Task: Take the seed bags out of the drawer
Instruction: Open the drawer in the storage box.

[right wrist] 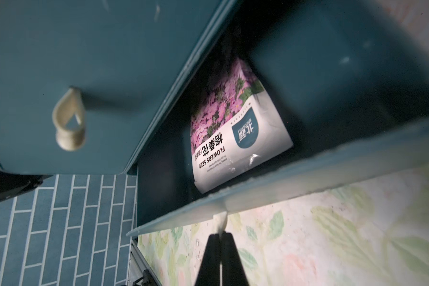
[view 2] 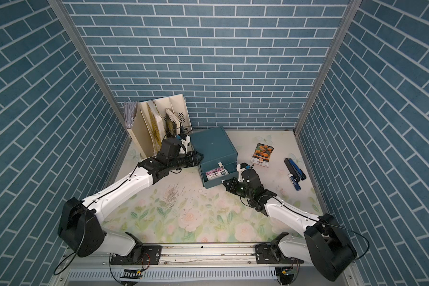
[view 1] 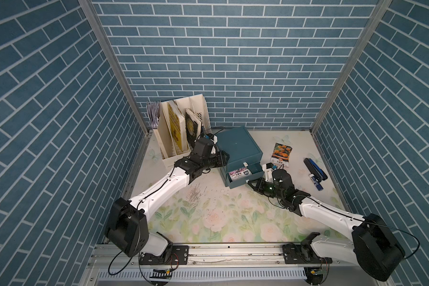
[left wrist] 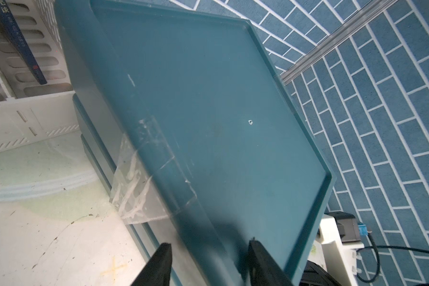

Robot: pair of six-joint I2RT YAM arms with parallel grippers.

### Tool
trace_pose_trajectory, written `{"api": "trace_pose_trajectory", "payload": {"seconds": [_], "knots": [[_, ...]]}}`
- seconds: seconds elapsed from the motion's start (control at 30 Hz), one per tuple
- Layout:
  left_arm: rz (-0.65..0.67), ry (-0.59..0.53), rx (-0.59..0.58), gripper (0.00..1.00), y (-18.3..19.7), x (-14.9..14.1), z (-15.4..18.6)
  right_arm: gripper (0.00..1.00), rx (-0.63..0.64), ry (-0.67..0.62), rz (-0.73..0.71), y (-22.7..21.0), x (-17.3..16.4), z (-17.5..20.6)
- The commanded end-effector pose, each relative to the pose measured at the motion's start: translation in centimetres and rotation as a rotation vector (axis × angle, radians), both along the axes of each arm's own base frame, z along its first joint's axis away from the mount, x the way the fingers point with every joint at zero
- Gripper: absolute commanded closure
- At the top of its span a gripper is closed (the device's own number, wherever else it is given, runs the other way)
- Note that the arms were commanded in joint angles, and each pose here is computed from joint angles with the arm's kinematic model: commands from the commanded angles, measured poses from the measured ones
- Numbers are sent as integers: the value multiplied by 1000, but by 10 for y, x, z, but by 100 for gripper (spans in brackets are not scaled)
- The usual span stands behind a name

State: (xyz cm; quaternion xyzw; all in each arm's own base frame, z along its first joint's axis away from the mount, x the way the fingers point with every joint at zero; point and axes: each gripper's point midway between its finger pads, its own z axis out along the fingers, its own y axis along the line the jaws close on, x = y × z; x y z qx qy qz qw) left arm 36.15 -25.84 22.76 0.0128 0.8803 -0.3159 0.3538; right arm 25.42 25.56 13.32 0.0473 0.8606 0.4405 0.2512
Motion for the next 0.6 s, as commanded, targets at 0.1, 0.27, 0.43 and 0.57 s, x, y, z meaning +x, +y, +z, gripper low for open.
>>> {"api": "trace_pose_trajectory", "payload": {"seconds": [0.1, 0.27, 0.43, 0.57], "knots": [[27, 48, 56, 47, 11, 0, -17, 100, -60, 51, 73, -9, -35, -12], [28, 50, 58, 47, 11, 1, -18, 100, -77, 77, 104, -12, -53, -15], [28, 55, 61, 47, 11, 1, -20, 100, -108, 107, 129, -14, -70, -23], [31, 55, 61, 47, 11, 1, -20, 100, -107, 126, 123, -19, -81, -27]]}}
